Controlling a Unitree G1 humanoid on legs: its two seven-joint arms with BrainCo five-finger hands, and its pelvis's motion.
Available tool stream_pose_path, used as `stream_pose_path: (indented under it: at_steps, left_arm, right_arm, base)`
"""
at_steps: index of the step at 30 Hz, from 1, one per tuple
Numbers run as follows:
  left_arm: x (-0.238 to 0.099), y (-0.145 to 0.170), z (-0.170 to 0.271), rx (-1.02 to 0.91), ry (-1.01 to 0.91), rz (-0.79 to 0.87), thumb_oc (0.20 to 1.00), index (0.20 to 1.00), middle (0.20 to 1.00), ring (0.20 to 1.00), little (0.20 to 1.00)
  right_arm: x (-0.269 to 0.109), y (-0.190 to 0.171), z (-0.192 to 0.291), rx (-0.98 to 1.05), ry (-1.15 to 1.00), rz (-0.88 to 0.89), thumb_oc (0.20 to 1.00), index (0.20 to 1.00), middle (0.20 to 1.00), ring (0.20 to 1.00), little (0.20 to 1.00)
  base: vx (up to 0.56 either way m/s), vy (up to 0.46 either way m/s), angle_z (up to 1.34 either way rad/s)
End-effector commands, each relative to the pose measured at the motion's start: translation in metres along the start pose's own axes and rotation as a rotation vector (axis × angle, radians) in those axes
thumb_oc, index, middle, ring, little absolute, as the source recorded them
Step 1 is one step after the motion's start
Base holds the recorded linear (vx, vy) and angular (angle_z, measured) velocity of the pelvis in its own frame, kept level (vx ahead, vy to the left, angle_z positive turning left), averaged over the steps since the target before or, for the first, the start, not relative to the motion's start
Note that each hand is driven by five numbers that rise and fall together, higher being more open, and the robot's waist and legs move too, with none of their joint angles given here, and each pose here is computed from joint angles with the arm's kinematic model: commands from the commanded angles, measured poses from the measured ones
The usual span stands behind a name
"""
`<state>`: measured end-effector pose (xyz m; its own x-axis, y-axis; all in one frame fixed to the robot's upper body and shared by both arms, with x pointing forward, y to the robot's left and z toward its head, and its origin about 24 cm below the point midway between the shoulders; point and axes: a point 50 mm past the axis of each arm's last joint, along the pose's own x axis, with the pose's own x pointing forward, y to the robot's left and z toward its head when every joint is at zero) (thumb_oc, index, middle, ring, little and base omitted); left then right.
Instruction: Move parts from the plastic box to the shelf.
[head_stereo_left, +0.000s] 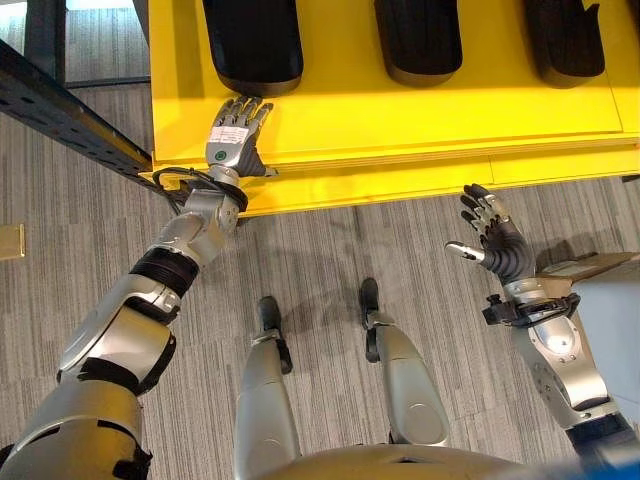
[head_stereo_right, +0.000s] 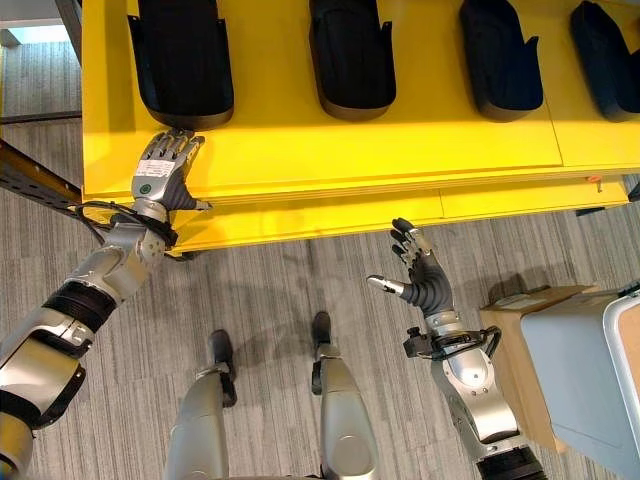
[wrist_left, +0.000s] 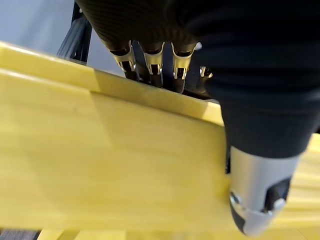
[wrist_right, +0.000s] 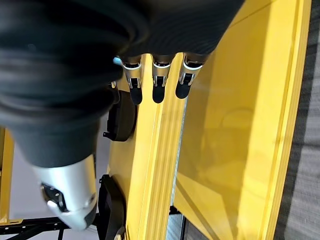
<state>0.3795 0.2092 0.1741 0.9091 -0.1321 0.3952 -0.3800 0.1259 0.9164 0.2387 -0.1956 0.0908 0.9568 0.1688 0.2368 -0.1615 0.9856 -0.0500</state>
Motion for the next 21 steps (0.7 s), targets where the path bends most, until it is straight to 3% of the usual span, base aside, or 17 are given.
stream_pose_path:
  at_steps: [1, 21]
  left_arm:
    - [0.044, 0.061, 0.008, -0.100, -0.007, 0.143, 1.000, 1.000, 1.000, 1.000, 1.000]
    - [0.068, 0.092, 0.013, -0.157, -0.024, 0.038, 1.000, 1.000, 1.000, 1.000, 1.000]
  right_arm:
    - [-0.002, -0.007, 0.019, -0.020, -0.075, 0.026, 1.000, 1.000, 1.000, 1.000, 1.000]
    - [-0.013, -0.007, 0.006, 0.020, 0.005, 0.055, 1.000, 1.000, 1.000, 1.000, 1.000]
  base:
    - [0.00, 0.000, 0.00]
    - [0.01, -0.001, 0.00]
